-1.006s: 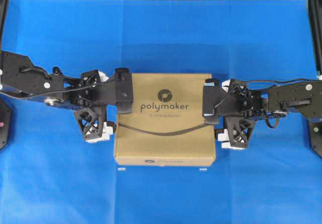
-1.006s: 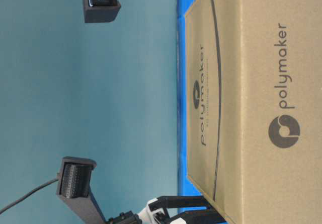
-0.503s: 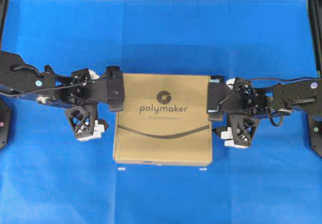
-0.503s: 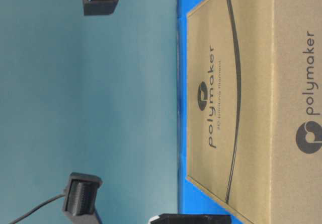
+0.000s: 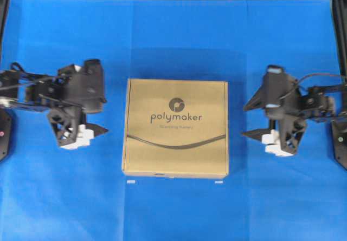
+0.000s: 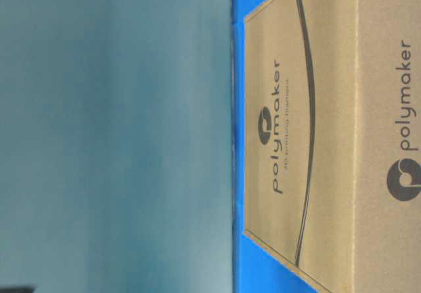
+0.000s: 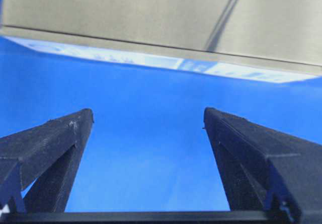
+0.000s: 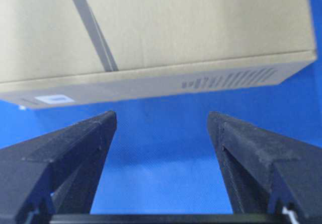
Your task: Lift up the cardboard box by clamping it between your arms.
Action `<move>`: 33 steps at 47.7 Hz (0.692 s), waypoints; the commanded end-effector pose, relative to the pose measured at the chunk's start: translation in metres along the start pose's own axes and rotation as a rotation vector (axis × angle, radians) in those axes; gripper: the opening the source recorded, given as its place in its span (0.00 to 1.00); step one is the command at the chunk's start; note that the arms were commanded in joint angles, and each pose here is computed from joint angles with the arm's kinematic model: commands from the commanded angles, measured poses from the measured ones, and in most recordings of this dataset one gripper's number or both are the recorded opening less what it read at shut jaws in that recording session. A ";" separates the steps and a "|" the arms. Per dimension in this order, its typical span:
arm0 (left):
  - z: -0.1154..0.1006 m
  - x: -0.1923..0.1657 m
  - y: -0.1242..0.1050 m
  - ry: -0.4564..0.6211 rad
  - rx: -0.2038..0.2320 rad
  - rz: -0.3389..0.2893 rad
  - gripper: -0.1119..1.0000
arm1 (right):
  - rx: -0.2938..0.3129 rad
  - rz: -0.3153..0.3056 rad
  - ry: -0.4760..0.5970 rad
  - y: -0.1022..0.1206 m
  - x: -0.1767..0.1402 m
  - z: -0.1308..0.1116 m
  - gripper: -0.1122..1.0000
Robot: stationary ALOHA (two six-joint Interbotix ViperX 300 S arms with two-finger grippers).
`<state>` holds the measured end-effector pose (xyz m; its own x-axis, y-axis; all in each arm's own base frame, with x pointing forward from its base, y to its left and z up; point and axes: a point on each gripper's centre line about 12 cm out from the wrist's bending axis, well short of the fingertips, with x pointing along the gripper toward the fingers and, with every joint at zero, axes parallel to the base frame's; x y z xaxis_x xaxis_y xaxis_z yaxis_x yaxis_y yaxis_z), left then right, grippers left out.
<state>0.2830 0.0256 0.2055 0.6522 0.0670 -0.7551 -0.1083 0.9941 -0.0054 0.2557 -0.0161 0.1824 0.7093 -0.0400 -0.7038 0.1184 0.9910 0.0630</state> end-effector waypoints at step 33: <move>0.004 -0.074 -0.009 -0.441 0.008 -0.049 0.88 | 0.011 0.035 -0.391 0.001 -0.095 0.006 1.00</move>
<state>0.2392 0.0127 0.2557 0.8953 0.0500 -0.4427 -0.0705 0.9971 -0.0299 0.1945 -0.0120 0.2467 0.9096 -0.0525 -0.4121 0.0944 0.9922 0.0818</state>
